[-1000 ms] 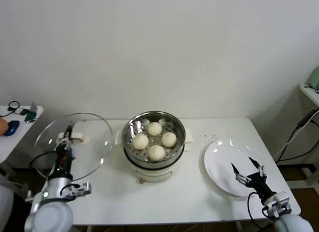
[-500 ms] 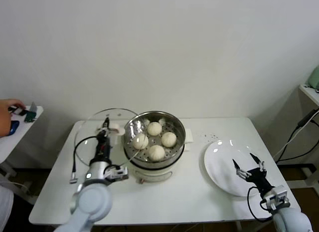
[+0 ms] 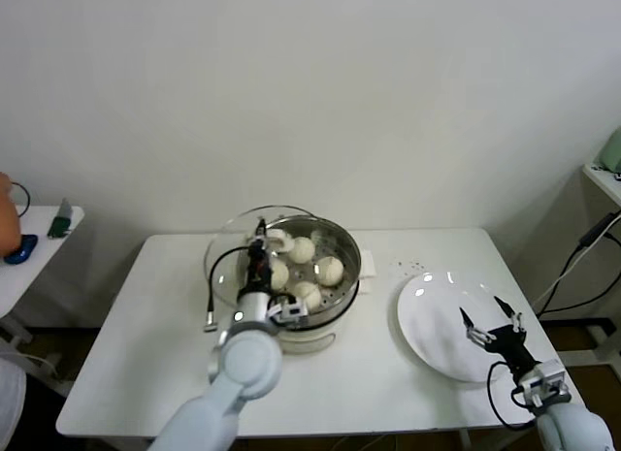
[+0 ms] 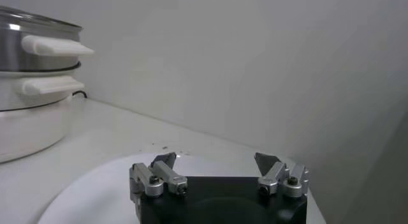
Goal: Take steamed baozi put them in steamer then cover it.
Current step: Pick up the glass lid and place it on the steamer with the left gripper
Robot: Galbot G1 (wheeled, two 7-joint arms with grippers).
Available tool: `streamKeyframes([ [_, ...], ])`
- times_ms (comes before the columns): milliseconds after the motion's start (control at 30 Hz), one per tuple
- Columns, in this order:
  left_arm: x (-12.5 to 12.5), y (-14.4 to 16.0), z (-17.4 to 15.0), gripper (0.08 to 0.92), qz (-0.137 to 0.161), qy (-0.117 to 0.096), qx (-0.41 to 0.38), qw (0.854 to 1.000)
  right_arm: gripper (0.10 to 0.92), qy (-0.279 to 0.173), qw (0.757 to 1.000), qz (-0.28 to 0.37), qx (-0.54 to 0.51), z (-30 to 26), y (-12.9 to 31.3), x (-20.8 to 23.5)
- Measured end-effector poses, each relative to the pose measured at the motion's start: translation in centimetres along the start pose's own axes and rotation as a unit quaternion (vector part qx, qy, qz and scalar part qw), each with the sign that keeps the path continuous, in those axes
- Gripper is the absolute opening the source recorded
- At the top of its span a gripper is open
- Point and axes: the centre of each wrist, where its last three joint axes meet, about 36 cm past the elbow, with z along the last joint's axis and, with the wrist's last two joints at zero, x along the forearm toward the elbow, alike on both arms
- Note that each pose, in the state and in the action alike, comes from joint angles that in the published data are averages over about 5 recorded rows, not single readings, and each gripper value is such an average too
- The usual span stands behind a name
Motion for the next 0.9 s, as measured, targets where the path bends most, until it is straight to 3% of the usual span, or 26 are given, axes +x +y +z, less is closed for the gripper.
streamKeyframes([
  [367,-0.9,-1.2,-3.7,0.150,0.018,-0.009,0.013,1.000,0.823,0.000,1.000,0.006,0.001,0.5,-0.1,0.4],
  [900,-1.6,-2.9,-5.6,0.150,0.021,-0.007,-0.014,1.000,0.823,0.001,1.000,0.010,-0.001,0.9,-0.9,1.0],
])
